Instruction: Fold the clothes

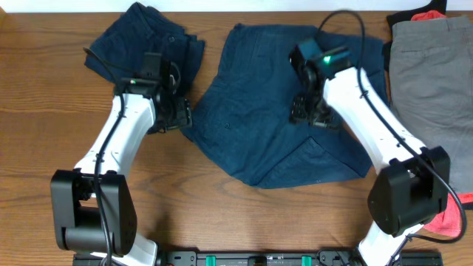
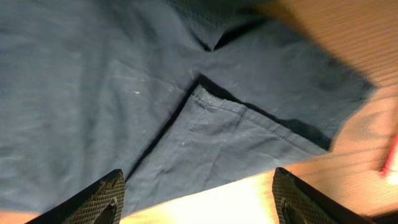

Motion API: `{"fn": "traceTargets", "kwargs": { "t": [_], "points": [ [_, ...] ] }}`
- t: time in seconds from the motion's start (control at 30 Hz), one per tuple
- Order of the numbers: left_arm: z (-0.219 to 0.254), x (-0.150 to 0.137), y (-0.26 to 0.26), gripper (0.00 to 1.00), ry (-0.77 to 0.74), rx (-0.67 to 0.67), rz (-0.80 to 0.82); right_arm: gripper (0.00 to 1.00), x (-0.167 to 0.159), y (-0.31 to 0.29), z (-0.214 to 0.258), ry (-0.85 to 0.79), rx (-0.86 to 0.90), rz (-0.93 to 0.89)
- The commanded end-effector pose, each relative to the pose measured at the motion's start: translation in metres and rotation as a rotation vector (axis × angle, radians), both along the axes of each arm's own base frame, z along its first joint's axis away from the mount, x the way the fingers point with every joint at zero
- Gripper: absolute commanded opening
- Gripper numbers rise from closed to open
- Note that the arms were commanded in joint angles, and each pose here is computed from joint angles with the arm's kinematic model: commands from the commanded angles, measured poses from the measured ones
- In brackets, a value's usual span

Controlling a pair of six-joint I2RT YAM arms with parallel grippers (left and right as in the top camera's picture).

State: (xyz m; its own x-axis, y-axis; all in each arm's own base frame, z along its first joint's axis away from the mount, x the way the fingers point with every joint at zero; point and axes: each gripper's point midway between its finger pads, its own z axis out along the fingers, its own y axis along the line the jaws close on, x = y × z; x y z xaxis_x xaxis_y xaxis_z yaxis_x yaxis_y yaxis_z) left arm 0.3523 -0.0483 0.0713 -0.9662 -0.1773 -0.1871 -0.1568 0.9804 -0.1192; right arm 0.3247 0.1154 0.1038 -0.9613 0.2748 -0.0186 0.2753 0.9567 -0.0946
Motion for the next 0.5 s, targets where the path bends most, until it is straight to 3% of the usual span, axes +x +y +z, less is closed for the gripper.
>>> {"fn": "traceTargets", "kwargs": {
  "t": [0.0, 0.47],
  "points": [
    [-0.021, -0.01, 0.001, 0.73, 0.031, -0.012, 0.052, 0.73, -0.017, 0.002, -0.025, 0.054, 0.018, -0.036],
    [-0.084, -0.017, -0.03, 0.69, -0.023, -0.036, -0.004, 0.66, -0.032, -0.001, -0.079, 0.064, 0.036, -0.039]
  ]
}}
